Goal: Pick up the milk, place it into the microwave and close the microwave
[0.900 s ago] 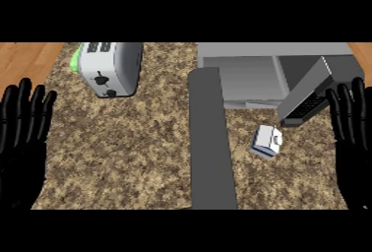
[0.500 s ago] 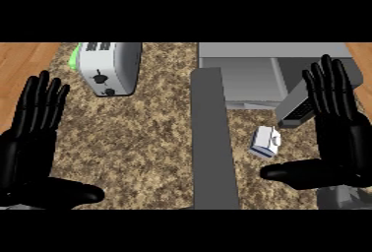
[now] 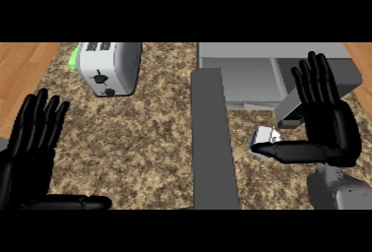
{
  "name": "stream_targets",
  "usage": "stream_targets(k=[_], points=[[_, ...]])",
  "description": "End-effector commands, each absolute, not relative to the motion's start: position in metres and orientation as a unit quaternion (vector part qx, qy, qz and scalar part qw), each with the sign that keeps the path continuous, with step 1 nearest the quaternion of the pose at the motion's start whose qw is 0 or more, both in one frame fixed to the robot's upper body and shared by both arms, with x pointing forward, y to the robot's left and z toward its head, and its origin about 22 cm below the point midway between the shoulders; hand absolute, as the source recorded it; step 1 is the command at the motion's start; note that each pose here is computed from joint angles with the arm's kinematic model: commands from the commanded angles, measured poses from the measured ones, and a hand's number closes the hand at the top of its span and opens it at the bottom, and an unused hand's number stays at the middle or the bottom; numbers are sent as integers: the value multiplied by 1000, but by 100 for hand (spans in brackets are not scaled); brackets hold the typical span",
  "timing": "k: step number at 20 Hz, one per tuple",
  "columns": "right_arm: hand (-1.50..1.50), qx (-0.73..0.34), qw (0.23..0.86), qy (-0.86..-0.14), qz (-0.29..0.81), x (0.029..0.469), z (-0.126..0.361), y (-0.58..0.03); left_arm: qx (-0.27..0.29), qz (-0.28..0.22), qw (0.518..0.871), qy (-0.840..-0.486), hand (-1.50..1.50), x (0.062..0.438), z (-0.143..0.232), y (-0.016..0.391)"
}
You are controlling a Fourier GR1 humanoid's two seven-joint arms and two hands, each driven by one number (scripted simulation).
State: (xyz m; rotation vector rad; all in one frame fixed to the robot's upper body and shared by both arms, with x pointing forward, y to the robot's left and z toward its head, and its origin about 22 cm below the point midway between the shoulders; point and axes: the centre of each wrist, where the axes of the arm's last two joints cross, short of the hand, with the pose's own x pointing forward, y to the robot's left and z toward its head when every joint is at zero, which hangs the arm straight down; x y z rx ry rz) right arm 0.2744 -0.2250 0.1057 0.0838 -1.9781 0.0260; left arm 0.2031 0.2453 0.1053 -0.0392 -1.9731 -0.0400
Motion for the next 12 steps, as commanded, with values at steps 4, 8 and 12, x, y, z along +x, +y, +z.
stream_targets(k=[4,8,12], points=[[-150,3,581,-814,17,270,65,-256,-16,-24,550,-834,-150,184,97,236],[-150,-9,591,-806,19,275,39,-241,-16,-10,551,-834,-150,178,102,222],[-150,-1,603,-797,15,286,29,-246,-18,-15,555,-832,-150,164,103,226]])
